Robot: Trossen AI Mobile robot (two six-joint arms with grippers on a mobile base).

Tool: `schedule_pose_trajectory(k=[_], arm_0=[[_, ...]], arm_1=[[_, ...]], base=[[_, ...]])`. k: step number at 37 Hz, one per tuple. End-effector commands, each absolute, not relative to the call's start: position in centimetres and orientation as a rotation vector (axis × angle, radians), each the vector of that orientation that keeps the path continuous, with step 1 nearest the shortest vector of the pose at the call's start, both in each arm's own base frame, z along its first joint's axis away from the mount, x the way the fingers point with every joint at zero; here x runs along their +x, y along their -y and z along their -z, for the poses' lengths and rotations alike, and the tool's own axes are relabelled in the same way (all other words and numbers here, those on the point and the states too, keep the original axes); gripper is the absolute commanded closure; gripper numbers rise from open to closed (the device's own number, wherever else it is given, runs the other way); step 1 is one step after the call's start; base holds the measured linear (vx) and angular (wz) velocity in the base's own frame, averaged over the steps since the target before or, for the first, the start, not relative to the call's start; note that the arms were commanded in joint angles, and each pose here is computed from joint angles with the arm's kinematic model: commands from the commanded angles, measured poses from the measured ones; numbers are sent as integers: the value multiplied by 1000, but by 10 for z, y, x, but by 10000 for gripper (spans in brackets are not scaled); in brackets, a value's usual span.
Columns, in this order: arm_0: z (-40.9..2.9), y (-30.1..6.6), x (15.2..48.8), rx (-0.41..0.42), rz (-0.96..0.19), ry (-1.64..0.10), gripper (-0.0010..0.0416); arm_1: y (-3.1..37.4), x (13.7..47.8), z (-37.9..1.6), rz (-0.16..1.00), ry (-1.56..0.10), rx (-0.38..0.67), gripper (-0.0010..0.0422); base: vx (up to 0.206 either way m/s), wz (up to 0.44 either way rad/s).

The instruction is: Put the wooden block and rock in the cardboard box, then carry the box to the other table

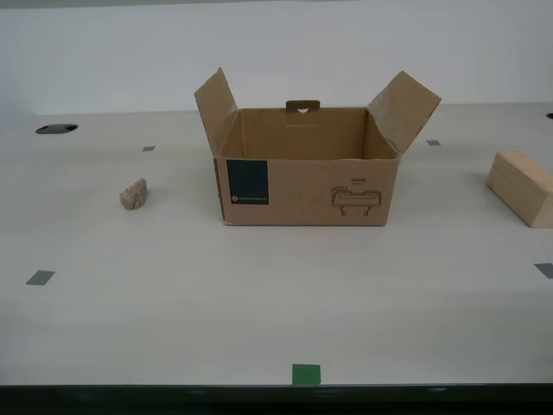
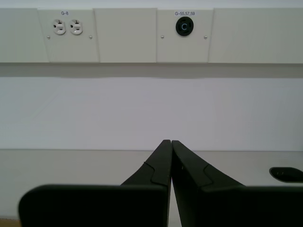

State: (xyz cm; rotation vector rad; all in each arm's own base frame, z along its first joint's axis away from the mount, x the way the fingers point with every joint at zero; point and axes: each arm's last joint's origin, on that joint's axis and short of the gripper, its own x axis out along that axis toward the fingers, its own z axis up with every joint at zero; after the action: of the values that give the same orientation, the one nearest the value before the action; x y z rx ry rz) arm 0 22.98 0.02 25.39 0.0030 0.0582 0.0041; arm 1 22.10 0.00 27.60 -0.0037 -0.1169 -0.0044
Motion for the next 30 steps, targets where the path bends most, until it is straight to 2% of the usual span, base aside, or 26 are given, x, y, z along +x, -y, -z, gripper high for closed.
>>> schedule_pose_trajectory(k=[1, 30], arm_0=[[-254, 0, 230, 3, -7, -57, 406], [-254, 0, 230, -1, -7, -57, 405]], arm_1=[[0, 221, -277, 6, 123, -2, 412], [0, 221, -278, 6, 126, -2, 412]], base=[[0, 0], [0, 0]])
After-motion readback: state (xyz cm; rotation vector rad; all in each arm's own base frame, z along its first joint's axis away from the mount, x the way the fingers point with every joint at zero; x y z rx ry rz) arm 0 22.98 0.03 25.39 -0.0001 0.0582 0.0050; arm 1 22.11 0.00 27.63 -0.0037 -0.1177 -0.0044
